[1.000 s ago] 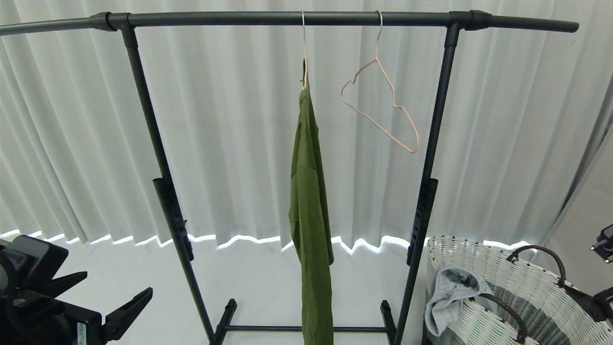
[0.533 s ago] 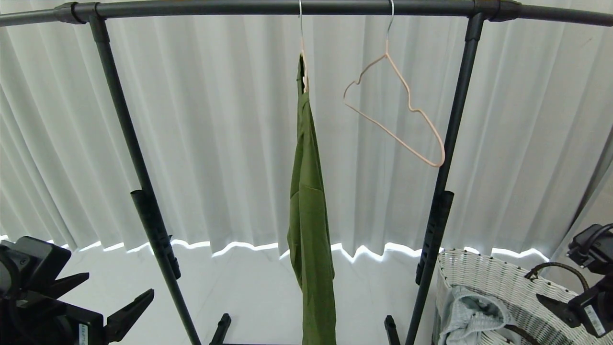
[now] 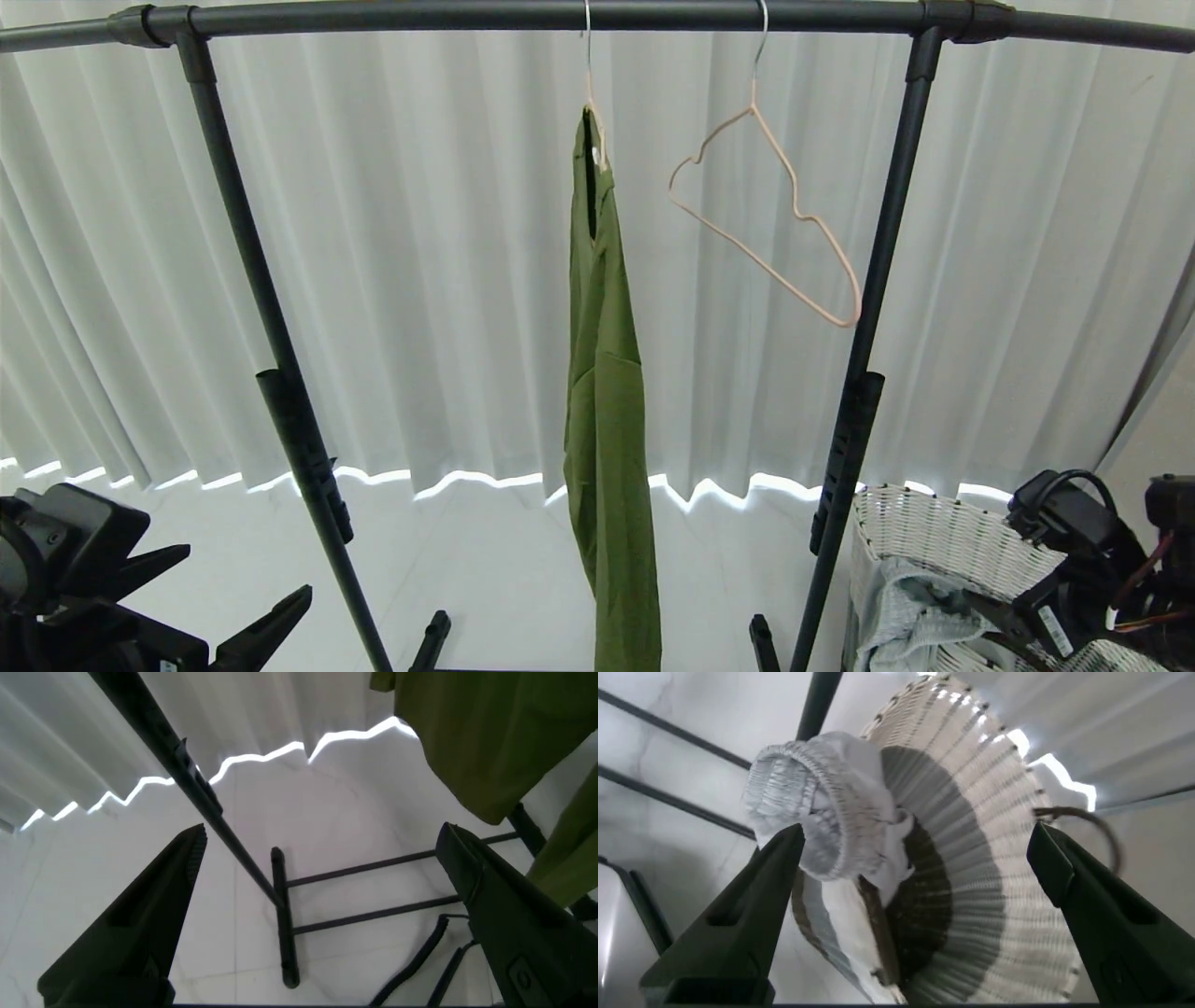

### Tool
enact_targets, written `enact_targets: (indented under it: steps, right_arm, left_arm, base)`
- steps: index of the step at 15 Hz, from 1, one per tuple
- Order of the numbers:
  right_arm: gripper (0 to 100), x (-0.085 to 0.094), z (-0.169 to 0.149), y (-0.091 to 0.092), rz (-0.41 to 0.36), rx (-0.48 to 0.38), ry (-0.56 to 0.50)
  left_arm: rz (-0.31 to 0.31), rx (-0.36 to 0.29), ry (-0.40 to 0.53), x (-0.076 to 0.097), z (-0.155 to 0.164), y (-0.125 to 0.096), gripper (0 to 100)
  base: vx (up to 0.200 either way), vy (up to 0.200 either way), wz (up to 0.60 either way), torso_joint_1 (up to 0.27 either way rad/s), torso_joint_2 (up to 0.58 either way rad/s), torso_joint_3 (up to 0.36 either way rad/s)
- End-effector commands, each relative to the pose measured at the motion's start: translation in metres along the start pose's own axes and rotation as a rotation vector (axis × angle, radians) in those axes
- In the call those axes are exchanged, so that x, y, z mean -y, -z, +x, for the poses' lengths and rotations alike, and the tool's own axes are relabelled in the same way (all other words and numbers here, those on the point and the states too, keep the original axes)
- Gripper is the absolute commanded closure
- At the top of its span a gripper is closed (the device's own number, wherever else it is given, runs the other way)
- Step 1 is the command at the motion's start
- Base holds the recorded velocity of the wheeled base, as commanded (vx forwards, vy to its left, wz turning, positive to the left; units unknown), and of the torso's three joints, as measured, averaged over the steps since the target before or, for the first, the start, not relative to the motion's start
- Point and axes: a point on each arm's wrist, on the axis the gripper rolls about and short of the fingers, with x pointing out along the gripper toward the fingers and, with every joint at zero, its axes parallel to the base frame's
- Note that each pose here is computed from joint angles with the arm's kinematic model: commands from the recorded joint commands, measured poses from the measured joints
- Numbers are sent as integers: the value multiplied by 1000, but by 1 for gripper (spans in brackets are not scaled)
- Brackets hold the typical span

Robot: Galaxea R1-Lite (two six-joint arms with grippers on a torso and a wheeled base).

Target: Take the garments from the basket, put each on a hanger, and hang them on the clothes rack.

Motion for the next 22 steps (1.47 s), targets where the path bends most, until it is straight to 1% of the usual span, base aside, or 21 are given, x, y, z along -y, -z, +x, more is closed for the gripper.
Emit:
enact_targets:
  steps: [1, 5, 7, 10, 12, 13, 16, 19, 21, 22]
  right_arm:
    - [0, -9, 28, 19, 36, -118, -48]
    - [0, -6, 41, 17, 47, -151, -9]
    - [0, -5, 44, 14, 45, -143, 0]
    - [0, -3, 49, 11, 44, -152, 29]
    - [0, -3, 51, 11, 43, -157, 30]
    - [100, -3, 52, 11, 45, -158, 31]
    - [100, -4, 52, 10, 39, -151, 27]
    - [100, -5, 49, 2, 28, -120, 41]
    - [100, -4, 44, -22, 27, -20, 74]
    - [100, -3, 42, -31, 22, 16, 85]
  left_arm:
    - [10, 0, -1, 1, -2, 3, 0]
    - [15, -5, 2, 1, -2, 5, 0]
    - [16, 1, 2, 2, -3, 5, 0]
    - [20, 2, 8, 2, -3, 5, 0]
    - [23, 3, 13, 3, -4, 7, 0]
    - [24, 5, 15, 4, -5, 7, 0]
    - [22, 7, 15, 4, -5, 8, 0]
    - [22, 4, 14, 4, -5, 8, 0]
    - [20, -5, 10, 4, -4, 9, 0]
    - [19, -11, 11, 4, -4, 11, 0]
  base:
    - [0, 0, 0, 0, 0, 0]
    - [0, 0, 0, 0, 0, 0]
    - [0, 0, 0, 0, 0, 0]
    - [0, 0, 0, 0, 0, 0]
    - [0, 0, 0, 0, 0, 0]
    - [0, 0, 0, 0, 0, 0]
    - [0, 0, 0, 0, 0, 0]
    - [0, 0, 0, 0, 0, 0]
    - [0, 0, 0, 0, 0, 0]
    - [0, 0, 0, 0, 0, 0]
